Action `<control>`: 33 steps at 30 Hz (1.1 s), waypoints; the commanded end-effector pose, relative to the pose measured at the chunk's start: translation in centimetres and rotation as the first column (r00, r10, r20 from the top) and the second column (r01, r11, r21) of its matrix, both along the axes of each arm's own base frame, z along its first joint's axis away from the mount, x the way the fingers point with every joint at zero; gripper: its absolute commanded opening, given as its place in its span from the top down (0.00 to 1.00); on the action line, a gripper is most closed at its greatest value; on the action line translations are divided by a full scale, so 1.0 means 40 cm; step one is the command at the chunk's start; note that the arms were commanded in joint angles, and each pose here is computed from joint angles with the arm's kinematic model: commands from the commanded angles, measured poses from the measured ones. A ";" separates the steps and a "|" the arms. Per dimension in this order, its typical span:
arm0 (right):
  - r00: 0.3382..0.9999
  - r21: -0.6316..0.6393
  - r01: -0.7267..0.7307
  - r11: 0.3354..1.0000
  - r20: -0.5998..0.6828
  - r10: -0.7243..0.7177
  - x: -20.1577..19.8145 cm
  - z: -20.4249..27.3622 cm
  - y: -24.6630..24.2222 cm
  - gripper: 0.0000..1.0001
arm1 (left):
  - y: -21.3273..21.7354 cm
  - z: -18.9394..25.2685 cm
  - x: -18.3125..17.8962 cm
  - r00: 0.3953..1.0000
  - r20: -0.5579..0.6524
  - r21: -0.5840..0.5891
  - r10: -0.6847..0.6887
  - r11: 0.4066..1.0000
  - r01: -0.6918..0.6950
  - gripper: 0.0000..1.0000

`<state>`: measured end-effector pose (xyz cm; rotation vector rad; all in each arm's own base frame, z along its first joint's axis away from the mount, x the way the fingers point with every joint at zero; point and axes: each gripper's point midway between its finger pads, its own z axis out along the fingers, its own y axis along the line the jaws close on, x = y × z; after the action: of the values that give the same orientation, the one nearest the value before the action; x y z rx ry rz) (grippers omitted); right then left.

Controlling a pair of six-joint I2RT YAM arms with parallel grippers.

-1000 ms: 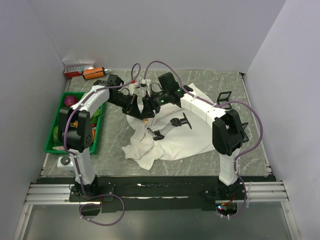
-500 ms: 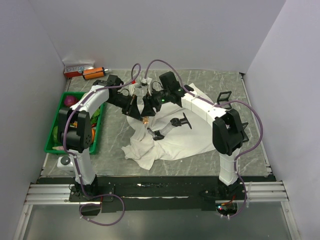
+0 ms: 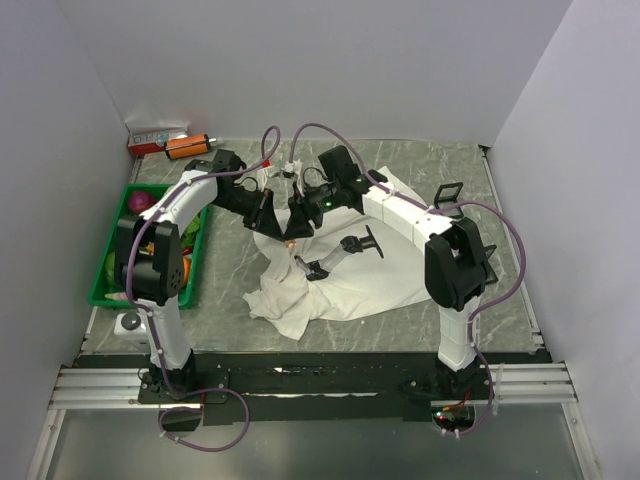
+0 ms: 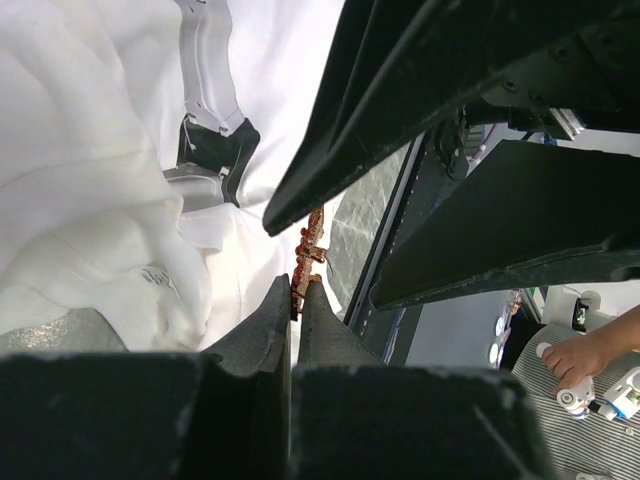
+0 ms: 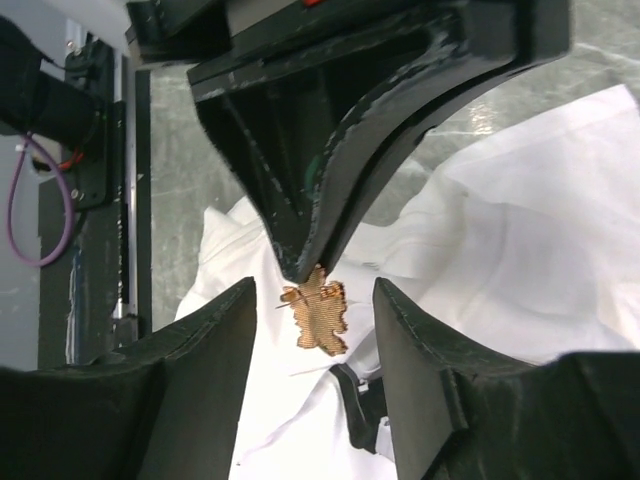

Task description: Remove the brooch from the garment

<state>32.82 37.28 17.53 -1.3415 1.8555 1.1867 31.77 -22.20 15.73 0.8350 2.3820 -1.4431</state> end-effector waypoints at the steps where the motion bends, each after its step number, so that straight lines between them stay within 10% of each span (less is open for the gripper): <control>1: 0.999 0.027 -0.045 0.999 0.017 0.045 -0.010 0.030 0.000 0.44 | -0.004 0.071 -0.004 0.997 0.081 -0.055 -0.015 0.998 0.020 0.99; 21: 0.999 0.008 -0.044 0.999 0.002 0.044 -0.005 0.003 0.005 0.72 | -0.005 0.068 -0.001 0.997 0.074 -0.059 -0.017 0.998 0.021 0.99; 33: 0.996 0.048 -0.055 0.997 -0.062 0.058 -0.017 0.022 0.001 0.52 | -0.003 0.062 0.003 0.997 0.075 -0.049 -0.013 0.999 0.017 0.99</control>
<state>31.84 37.02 16.54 -1.3718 1.8759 1.2555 31.65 -22.12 15.78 0.8303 2.3854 -1.4511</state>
